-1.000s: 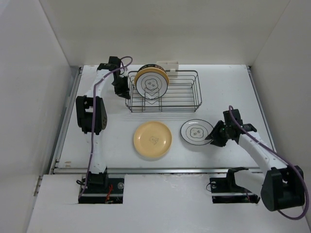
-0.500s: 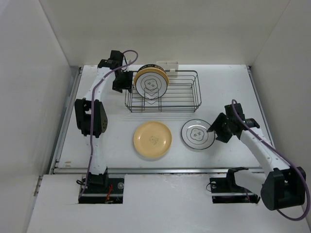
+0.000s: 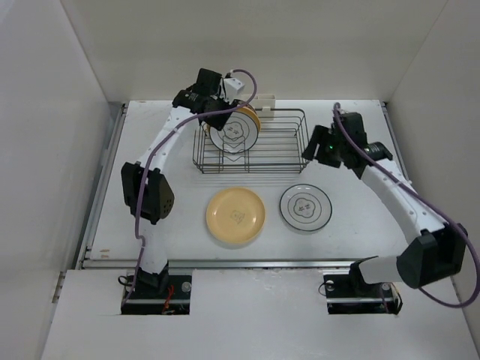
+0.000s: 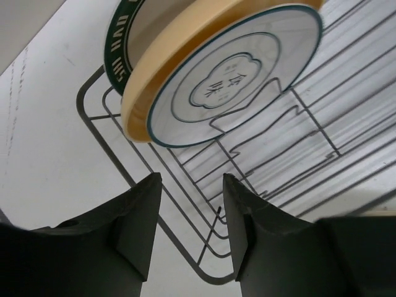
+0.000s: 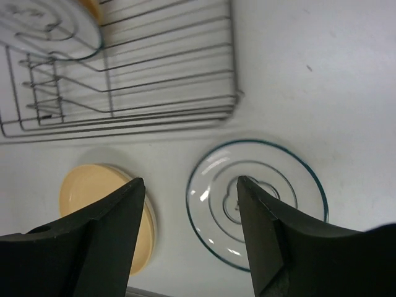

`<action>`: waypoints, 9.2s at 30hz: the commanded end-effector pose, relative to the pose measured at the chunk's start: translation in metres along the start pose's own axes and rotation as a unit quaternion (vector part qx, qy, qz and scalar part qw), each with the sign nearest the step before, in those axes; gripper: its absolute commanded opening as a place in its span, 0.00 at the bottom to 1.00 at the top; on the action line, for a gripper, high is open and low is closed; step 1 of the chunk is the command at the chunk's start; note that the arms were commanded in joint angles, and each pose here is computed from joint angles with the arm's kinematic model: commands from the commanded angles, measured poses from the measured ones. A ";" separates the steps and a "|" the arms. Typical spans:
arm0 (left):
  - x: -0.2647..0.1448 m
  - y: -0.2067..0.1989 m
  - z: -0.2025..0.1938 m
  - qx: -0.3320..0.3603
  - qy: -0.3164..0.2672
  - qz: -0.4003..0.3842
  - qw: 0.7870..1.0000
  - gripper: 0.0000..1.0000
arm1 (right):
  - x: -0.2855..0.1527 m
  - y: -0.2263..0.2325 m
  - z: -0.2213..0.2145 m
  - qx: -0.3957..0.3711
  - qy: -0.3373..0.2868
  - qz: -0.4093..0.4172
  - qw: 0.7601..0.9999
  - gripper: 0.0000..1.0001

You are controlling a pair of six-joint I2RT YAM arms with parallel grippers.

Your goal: Unload the plates from the dish rack

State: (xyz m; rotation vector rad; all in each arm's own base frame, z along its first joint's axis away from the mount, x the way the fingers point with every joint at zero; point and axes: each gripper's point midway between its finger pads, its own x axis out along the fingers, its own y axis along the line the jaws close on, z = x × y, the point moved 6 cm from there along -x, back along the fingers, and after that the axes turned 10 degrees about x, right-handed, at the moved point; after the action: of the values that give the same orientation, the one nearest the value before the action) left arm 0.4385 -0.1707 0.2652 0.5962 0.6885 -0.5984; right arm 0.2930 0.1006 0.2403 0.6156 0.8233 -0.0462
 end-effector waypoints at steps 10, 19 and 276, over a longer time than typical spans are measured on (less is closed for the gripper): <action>-0.032 0.048 -0.026 -0.182 0.039 0.114 0.976 0.45 | 0.092 0.202 0.030 -0.371 -0.044 0.182 0.910 0.60; 0.018 0.052 -0.095 -0.223 0.181 0.129 0.949 0.57 | 0.134 0.235 0.045 -0.370 -0.101 0.167 0.908 0.58; -0.035 0.041 -0.107 -0.263 0.173 -0.032 0.949 0.75 | 0.006 0.125 -0.109 -0.327 0.067 0.212 0.919 0.57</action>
State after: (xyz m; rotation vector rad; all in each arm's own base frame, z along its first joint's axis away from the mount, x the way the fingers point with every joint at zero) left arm 0.4072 -0.0572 0.2499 0.1752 1.0993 -0.2779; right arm 0.2520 0.2549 0.1866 0.0880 0.9251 0.5931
